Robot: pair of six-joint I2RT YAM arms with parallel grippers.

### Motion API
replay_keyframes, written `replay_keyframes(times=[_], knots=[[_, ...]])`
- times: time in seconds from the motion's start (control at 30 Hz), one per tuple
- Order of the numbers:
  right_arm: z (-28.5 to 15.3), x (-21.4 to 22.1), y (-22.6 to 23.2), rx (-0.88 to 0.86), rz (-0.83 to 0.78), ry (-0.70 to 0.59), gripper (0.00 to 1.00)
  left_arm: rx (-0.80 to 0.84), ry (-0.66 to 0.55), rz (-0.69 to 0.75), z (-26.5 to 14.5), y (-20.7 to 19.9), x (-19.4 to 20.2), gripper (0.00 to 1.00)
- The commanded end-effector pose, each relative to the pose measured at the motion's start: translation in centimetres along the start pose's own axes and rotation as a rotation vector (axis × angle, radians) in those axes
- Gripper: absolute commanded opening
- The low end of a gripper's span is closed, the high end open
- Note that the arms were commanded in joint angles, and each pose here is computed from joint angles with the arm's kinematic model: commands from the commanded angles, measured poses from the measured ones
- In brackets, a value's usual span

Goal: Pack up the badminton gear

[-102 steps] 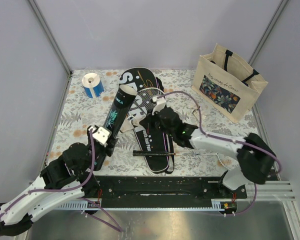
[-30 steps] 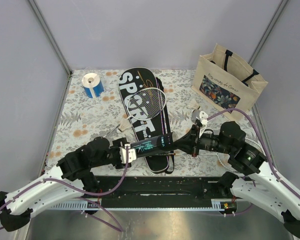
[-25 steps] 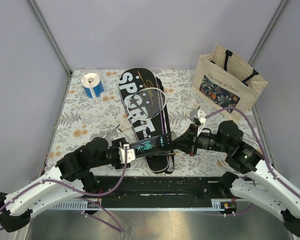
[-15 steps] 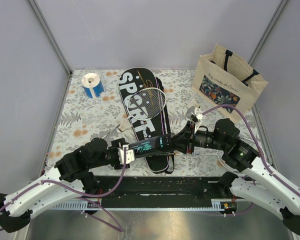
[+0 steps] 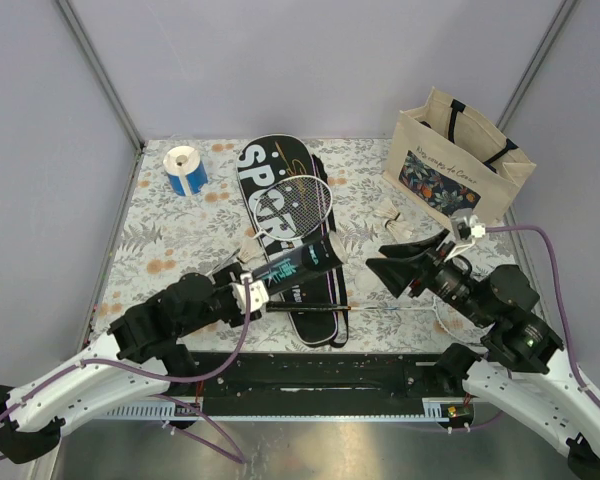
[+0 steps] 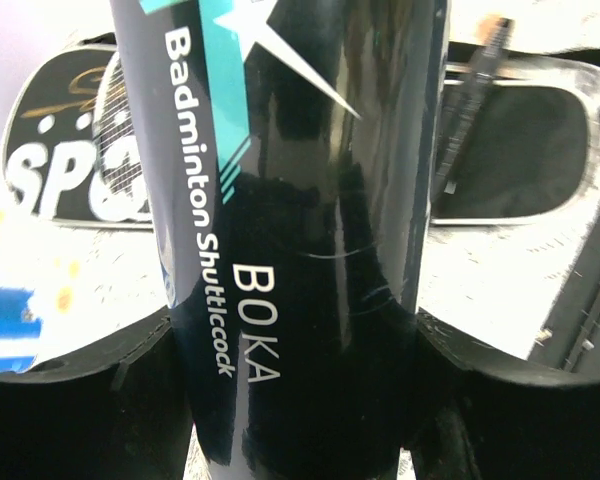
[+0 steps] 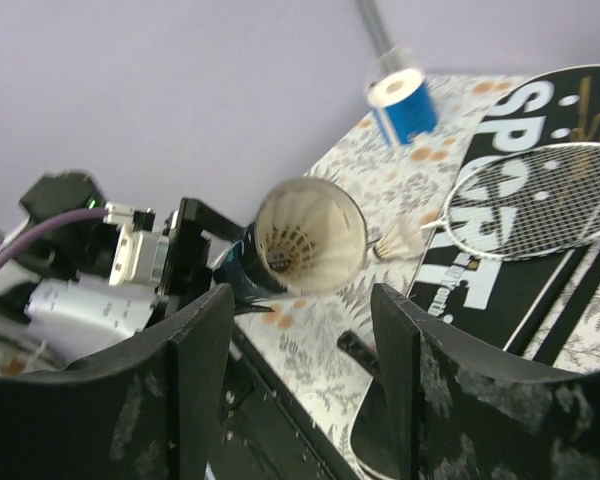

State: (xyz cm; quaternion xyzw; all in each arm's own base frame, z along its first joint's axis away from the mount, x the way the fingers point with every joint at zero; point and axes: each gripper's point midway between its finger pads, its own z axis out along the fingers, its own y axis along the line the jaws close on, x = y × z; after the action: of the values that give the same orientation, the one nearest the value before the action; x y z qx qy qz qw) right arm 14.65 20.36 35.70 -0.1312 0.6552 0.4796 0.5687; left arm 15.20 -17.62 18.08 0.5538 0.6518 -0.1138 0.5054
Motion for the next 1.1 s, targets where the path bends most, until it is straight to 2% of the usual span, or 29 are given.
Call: replay_keyframes(times=[0.0,0.17,0.33,0.43,0.6,0.8,1.07], knots=[[0.3,-2.0,-3.1,0.175,0.092,-0.142,0.66,-0.392,-0.068,-0.172,-2.3,7.5,-2.9,0.00],[2.8,1.2,-6.0,0.252,0.132,-0.114,0.66,-0.664,-0.064,-0.321,-5.8,11.9,-2.4,0.00],[8.7,5.7,-6.9,0.201,0.104,0.044,0.69,-0.782,-0.186,-0.421,-9.2,13.2,-3.0,0.00],[12.3,7.8,-6.8,0.170,0.094,0.172,0.69,-0.795,-0.282,-0.417,-10.3,13.1,-3.3,0.00],[18.7,11.0,-6.9,0.093,0.092,0.312,0.68,-0.758,-0.405,-0.391,-11.2,12.2,-4.0,0.00],[25.1,16.2,-6.5,-0.058,0.132,0.511,0.63,-0.706,-0.412,-0.359,-10.6,11.4,-4.1,0.00],[29.3,21.2,-9.2,-0.066,0.167,0.585,0.63,-0.651,-0.415,-0.339,-9.7,10.8,-4.6,0.00]])
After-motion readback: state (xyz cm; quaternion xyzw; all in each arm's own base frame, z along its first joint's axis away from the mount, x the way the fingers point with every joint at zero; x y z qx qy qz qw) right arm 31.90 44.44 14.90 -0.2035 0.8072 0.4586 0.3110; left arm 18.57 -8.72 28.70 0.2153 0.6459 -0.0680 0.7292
